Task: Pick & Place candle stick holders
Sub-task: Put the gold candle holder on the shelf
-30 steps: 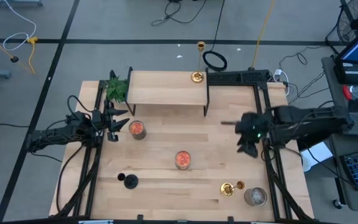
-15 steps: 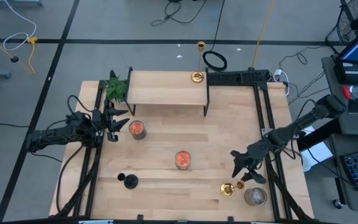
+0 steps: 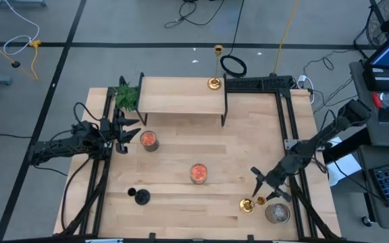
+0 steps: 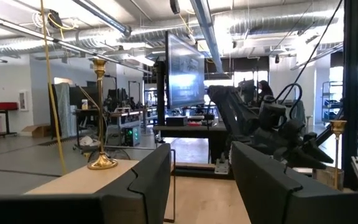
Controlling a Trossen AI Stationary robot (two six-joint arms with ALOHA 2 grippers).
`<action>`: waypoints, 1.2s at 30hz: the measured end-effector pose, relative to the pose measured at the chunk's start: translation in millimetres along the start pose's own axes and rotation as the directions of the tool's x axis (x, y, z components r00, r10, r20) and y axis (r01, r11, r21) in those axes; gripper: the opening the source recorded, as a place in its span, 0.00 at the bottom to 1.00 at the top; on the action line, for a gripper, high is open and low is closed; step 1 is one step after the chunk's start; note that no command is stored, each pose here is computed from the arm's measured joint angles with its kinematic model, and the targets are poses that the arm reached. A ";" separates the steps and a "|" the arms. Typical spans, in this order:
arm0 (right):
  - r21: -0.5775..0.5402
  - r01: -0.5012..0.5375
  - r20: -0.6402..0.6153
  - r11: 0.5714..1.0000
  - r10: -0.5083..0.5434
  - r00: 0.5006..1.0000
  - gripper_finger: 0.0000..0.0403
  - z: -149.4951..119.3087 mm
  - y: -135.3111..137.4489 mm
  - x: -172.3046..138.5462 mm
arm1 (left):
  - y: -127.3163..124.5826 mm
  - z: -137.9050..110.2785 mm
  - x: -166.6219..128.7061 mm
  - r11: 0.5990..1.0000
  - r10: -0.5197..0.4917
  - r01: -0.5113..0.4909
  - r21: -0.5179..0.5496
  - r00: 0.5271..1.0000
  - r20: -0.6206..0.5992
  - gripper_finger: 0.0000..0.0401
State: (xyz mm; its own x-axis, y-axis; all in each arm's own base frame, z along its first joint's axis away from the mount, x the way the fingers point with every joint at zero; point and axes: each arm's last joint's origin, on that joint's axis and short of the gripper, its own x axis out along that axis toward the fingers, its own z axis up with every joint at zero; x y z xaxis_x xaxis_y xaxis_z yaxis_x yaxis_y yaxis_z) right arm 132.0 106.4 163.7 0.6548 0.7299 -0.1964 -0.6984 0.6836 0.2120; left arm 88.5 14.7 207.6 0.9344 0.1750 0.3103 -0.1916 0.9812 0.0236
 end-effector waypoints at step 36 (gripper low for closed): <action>-0.172 0.157 0.331 0.973 -0.093 0.939 0.05 40.4 -5.8 24.7 | 0.1 3.6 -0.1 1.000 0.001 -0.001 -0.014 0.999 0.038 0.44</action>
State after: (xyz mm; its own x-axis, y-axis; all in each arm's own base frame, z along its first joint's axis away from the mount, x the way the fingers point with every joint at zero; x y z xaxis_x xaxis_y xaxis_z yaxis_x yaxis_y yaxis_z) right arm 164.0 120.4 196.3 0.7753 0.6215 0.1123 -0.6264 0.7795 0.0108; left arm 87.3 14.5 211.0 0.9220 0.1730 0.3465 -0.1882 0.9821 0.0103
